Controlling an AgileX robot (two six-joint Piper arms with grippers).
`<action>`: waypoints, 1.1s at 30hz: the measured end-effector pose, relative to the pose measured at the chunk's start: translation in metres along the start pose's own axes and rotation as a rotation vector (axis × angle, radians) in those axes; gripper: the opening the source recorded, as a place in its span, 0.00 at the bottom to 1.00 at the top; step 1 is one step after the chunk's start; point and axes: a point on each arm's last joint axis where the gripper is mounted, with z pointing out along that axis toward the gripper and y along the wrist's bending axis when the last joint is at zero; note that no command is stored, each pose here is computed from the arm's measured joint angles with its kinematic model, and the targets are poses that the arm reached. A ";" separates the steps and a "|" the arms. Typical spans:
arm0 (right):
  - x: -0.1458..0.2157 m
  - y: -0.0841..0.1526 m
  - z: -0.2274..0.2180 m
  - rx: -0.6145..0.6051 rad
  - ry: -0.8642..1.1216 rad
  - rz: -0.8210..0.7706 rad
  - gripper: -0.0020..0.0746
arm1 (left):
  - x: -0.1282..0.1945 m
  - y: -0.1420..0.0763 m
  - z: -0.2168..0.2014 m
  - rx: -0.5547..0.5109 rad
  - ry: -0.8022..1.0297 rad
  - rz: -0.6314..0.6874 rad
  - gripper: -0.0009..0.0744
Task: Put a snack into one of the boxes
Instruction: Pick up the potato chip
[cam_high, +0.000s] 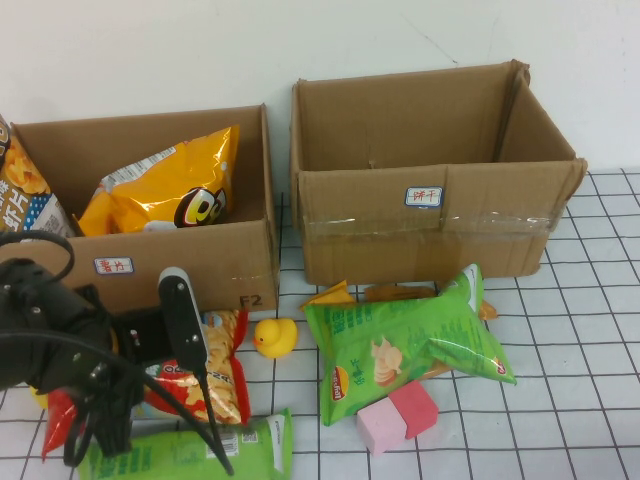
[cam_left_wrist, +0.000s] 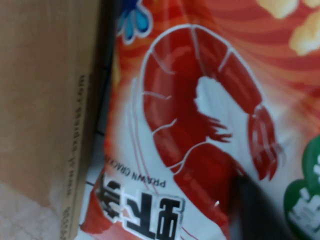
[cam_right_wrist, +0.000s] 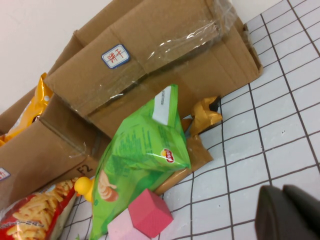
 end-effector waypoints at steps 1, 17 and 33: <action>0.000 0.000 0.000 -0.001 0.000 0.002 0.03 | 0.000 0.001 0.000 -0.003 -0.002 -0.002 0.24; 0.000 0.000 0.000 -0.001 0.000 -0.002 0.03 | -0.001 -0.004 -0.063 0.007 -0.078 -0.195 0.09; 0.000 0.000 0.000 -0.001 0.000 -0.002 0.03 | 0.023 -0.012 -0.169 -0.104 -0.348 -0.421 0.08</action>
